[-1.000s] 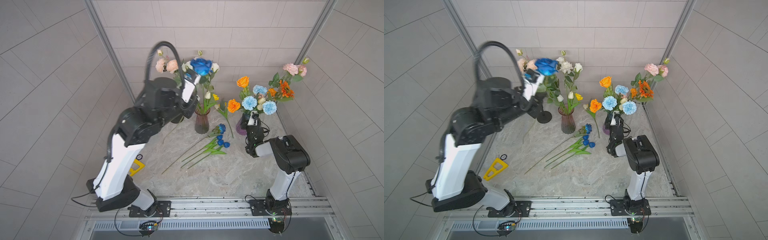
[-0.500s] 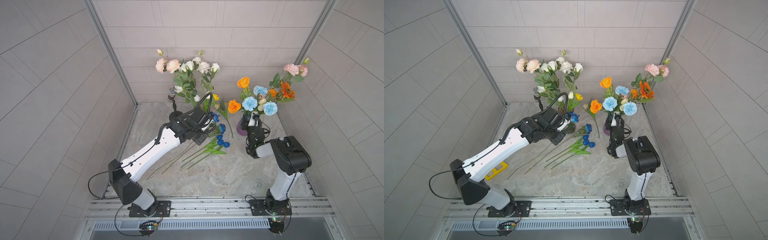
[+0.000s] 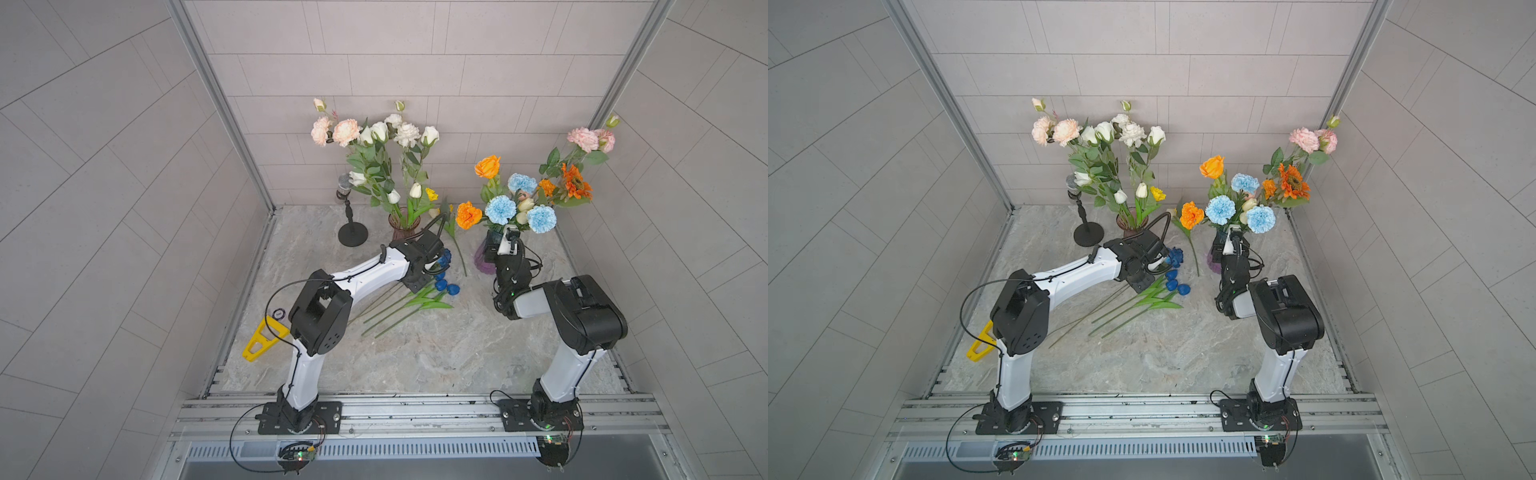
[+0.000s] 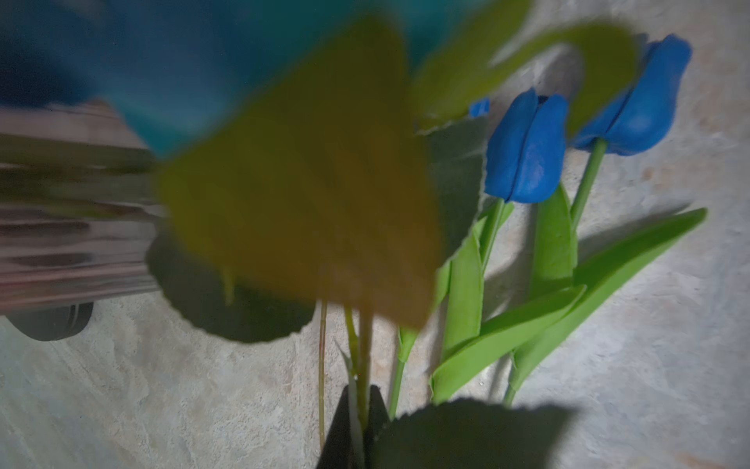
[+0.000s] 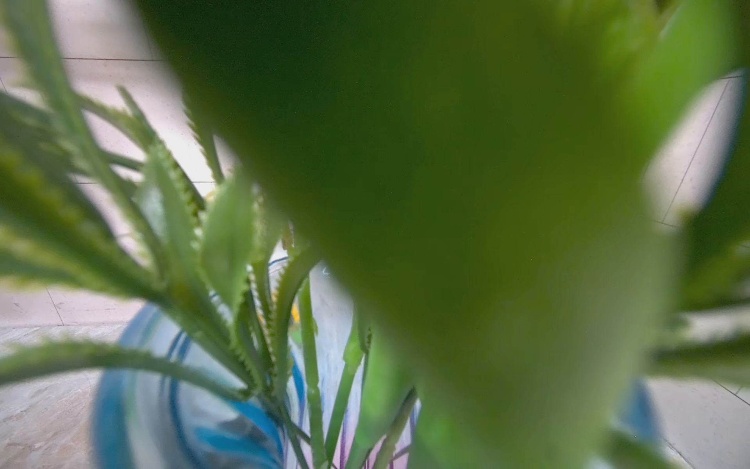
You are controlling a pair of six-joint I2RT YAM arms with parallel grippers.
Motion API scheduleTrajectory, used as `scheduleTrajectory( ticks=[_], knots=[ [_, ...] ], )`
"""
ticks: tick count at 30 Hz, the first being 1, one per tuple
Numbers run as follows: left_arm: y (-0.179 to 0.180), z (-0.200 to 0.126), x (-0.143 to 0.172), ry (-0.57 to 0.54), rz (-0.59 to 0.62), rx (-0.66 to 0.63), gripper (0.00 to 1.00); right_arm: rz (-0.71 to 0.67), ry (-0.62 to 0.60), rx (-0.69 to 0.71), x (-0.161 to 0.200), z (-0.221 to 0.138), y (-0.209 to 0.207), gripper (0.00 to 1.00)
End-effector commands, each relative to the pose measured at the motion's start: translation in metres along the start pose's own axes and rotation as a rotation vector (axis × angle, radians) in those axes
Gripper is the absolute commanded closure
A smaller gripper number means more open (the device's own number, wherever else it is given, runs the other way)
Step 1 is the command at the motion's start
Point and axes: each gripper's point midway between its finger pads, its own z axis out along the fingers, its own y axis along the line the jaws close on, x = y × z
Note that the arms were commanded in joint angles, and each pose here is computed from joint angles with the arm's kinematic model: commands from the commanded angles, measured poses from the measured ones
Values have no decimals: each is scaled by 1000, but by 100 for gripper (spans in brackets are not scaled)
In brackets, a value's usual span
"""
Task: Pick out blue flowers from the vase
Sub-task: Place the flower at the center of the board.
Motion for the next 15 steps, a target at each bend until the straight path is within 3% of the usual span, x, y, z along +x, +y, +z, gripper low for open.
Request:
scheduleTrajectory(
  ticks=[1, 4, 10, 15],
  knots=[
    [17, -9, -20, -56, 12, -60, 100, -26, -82, 21, -29, -2, -6, 34],
    [15, -6, -20, -57, 14, -53, 97, -32, -81, 22, -29, -3, -6, 33],
    [13, -21, -26, -98, 16, -26, 53, -31, -80, 20, -29, -3, -6, 31],
    [14, -44, -33, -151, 9, 1, 38, -31, -80, 20, -28, -2, -5, 32]
  ],
)
